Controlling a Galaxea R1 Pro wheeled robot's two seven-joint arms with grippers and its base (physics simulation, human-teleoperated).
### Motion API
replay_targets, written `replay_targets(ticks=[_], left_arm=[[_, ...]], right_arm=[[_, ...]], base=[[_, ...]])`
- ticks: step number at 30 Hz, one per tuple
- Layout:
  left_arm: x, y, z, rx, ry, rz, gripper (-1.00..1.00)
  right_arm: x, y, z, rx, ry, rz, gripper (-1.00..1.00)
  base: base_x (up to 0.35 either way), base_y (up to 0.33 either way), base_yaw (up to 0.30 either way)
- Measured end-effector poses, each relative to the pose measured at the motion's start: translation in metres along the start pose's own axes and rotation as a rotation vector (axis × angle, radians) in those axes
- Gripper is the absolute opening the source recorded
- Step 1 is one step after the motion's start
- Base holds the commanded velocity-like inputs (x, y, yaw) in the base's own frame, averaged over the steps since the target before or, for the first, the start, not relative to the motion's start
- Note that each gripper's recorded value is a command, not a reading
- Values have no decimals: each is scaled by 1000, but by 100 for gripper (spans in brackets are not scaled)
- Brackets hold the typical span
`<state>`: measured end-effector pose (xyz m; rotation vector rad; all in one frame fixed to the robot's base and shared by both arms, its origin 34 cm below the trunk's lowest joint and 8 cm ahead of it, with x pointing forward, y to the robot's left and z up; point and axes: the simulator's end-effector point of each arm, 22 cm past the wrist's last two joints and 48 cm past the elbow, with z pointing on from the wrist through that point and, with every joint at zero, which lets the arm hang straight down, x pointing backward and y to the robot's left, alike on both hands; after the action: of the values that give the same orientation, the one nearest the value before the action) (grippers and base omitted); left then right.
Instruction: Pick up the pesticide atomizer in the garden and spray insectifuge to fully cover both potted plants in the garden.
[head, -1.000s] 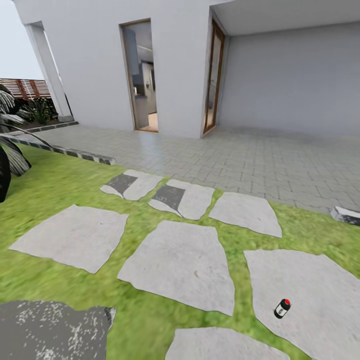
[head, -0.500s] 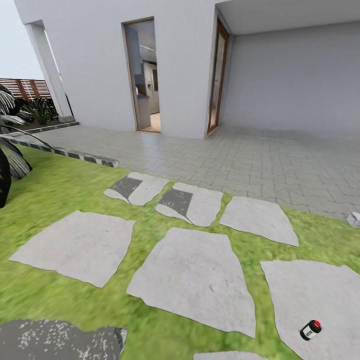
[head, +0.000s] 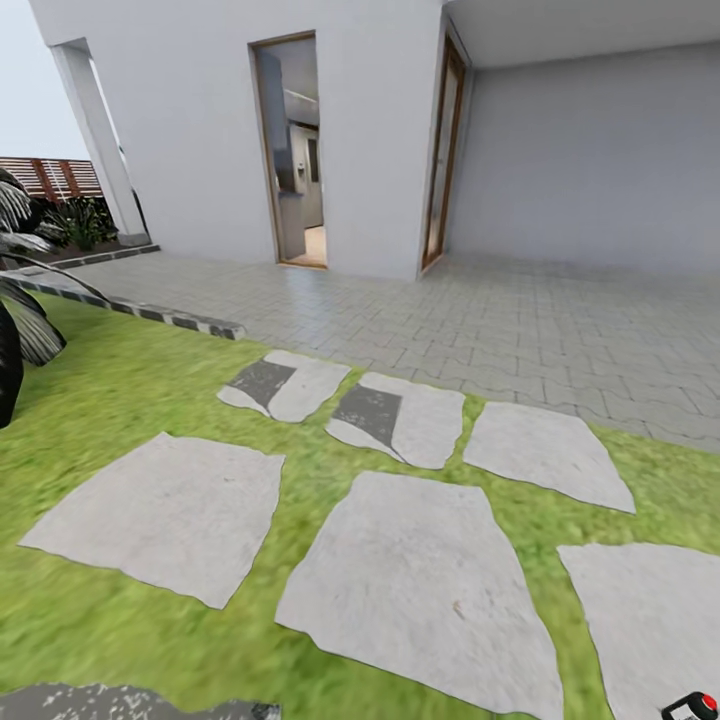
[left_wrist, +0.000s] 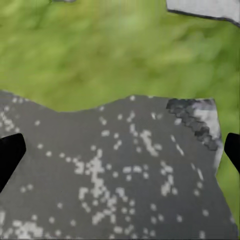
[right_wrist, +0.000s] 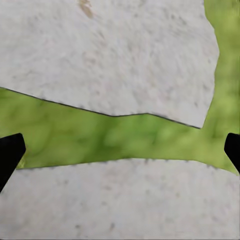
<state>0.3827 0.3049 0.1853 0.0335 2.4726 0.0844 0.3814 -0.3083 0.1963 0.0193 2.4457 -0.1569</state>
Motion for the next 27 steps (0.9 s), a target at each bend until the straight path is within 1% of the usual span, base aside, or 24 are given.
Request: replay_targets(ticks=[13, 20, 27], left_arm=[[0, 0, 0, 0, 0, 0, 100], [-2, 0, 0, 0, -5, 0, 100], [-4, 0, 0, 0, -9, -1, 100]], right_arm=[[-1, 1, 0, -2, -1, 2, 100], [-2, 1, 0, -2, -5, 3, 100], [-4, 1, 0, -1, -9, 3, 100]], base=[[232, 240, -6], [214, 240, -211], [126, 189, -258]])
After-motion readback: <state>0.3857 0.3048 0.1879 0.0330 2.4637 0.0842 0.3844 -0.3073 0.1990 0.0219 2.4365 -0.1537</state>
